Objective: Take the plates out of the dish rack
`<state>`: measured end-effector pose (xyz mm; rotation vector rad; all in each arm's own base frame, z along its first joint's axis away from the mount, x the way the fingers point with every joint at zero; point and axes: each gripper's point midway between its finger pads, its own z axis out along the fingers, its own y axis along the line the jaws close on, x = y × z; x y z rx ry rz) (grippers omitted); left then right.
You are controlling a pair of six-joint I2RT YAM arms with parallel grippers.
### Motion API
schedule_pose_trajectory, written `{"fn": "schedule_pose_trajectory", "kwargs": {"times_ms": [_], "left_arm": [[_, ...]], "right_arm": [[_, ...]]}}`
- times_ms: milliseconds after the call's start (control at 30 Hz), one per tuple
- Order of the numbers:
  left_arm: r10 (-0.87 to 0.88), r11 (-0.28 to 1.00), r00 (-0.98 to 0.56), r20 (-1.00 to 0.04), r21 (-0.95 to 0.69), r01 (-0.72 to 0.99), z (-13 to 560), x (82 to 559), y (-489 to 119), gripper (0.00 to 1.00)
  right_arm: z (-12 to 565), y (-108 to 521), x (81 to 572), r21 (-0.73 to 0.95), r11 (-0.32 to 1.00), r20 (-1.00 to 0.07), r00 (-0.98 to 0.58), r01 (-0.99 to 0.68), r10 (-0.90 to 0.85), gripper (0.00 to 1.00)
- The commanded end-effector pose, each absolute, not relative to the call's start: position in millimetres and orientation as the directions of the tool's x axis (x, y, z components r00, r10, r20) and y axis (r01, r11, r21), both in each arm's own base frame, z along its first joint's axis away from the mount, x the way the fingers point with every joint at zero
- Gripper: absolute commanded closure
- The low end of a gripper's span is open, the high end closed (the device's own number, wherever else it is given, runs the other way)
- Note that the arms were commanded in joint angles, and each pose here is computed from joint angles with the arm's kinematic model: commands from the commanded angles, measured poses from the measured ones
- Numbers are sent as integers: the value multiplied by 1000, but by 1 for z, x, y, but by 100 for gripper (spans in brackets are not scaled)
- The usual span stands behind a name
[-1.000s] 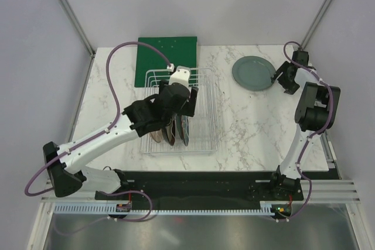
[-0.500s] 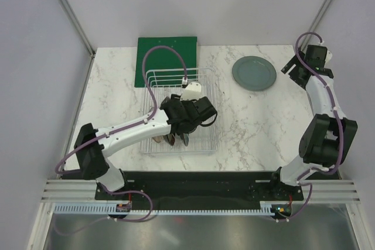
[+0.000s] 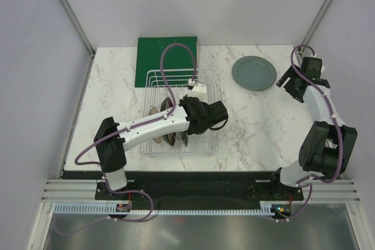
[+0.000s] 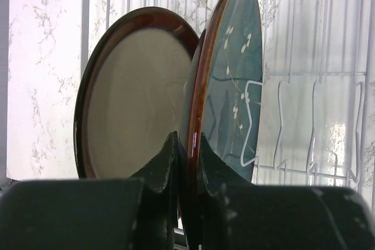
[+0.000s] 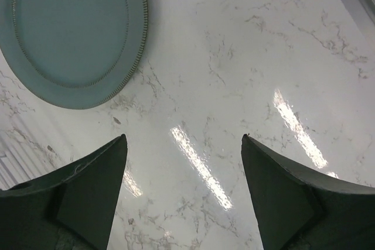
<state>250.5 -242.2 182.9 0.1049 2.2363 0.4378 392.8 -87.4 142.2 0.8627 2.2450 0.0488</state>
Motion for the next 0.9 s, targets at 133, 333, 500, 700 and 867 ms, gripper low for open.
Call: {"fn": "schedule_pose_trajectory", "kwargs": {"times_ms": [133, 333, 500, 700, 867], "left_arm": [[164, 924, -509, -845, 313, -221, 249, 260, -236, 98], [193, 923, -478, -857, 324, -208, 267, 266, -239, 98], [197, 926, -463, -864, 320, -202, 278, 266, -237, 98], [200, 931, -442, -874, 310, -193, 300, 264, -226, 98], [182, 941, -419, -890, 281, -189, 322, 260, -212, 98]], "right_arm": [[172, -74, 388, 308, 814, -664, -502, 493, 555, 14], [186, -69, 381, 318, 821, -685, -484, 474, 545, 13], [191, -67, 374, 312, 828, -688, -490, 467, 535, 14], [207, -57, 369, 343, 841, -697, -488, 418, 526, 13], [227, -45, 366, 387, 849, -710, -472, 361, 524, 12]]}}
